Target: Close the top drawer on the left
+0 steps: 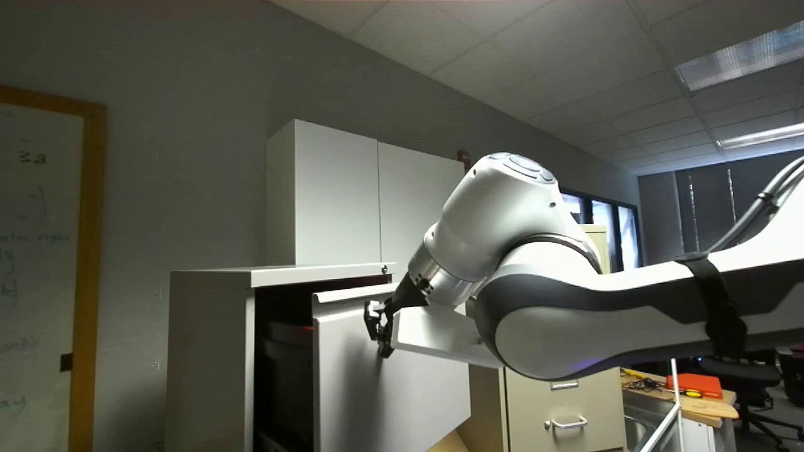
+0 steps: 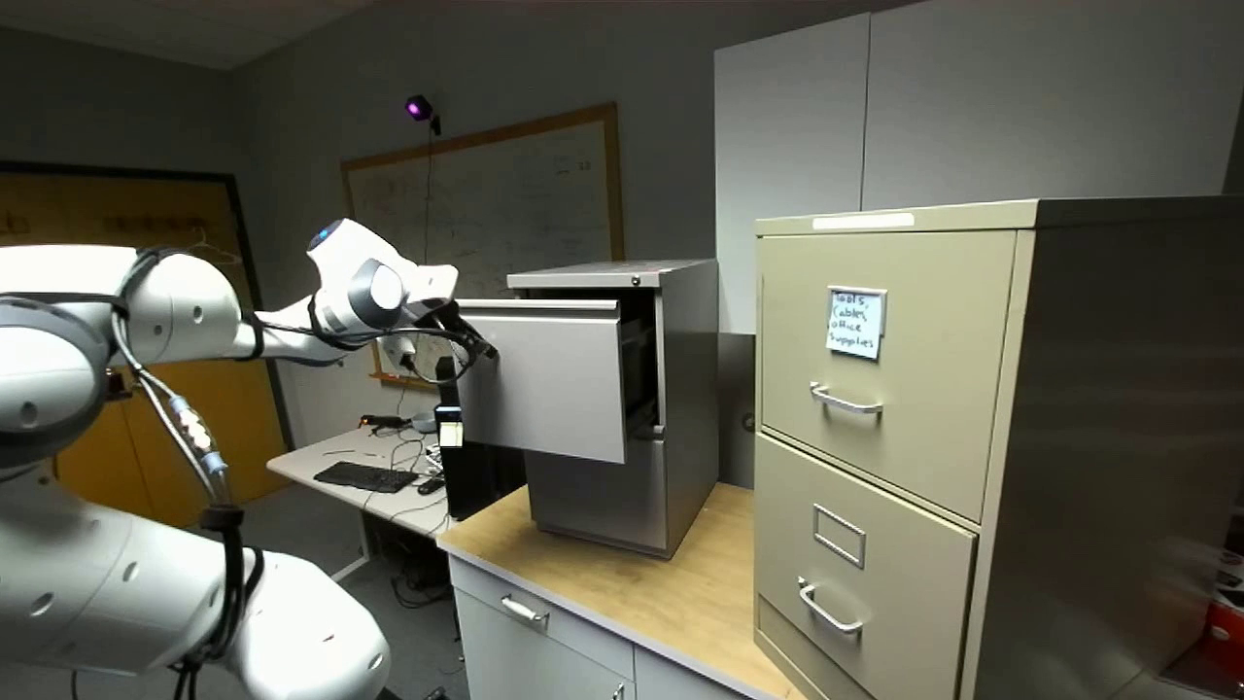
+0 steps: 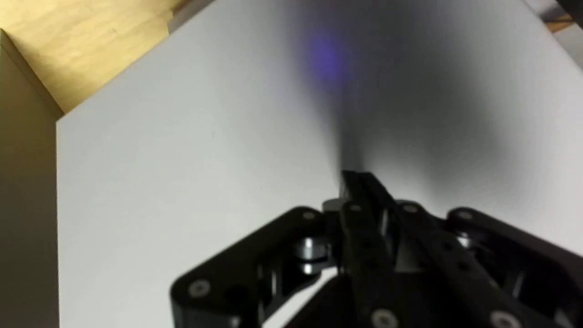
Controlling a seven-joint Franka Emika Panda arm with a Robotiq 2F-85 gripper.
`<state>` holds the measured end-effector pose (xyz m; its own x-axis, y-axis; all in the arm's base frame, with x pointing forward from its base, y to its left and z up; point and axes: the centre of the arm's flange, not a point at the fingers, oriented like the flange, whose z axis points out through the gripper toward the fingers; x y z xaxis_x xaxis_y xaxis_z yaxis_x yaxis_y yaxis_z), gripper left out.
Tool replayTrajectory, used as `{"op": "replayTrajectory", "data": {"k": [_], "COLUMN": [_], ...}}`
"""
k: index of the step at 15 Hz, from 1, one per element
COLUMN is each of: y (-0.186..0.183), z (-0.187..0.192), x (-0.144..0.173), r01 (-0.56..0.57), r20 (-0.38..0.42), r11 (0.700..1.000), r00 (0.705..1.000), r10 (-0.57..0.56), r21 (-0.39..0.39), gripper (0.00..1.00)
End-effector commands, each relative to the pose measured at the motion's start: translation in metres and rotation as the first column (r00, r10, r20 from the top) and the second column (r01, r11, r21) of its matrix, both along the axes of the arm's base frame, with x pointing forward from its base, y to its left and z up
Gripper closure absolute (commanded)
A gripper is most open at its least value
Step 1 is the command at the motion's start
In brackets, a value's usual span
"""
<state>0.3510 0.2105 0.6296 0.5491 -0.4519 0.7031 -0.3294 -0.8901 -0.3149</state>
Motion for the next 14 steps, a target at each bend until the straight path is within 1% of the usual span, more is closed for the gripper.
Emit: {"op": "replayTrajectory", "data": {"k": [1,3,5,9,14], "y": [0.007,0.008,0.007,0.007,0.013], "z": [0.022,0.028,0.03,0.033,0.032], "x": [0.001,0.011,0.026,0.065,0.121], "r01": [0.056,0.033,0.009,-0.049,-0.113], "r20": [0.153,0.189,0.21,0.221,0.215], "r11": [0.998,0.998,0.998,0.992,0.975], "r00": [0.986,0.981,0.978,0.975,0.974], "r10": [-0.058,-0.042,-0.021,0.021,0.07], "r21": [0.021,0.052,0.061,0.12,0.194], "gripper": [1.0,0.99,0.98,0.99,0.99]}}
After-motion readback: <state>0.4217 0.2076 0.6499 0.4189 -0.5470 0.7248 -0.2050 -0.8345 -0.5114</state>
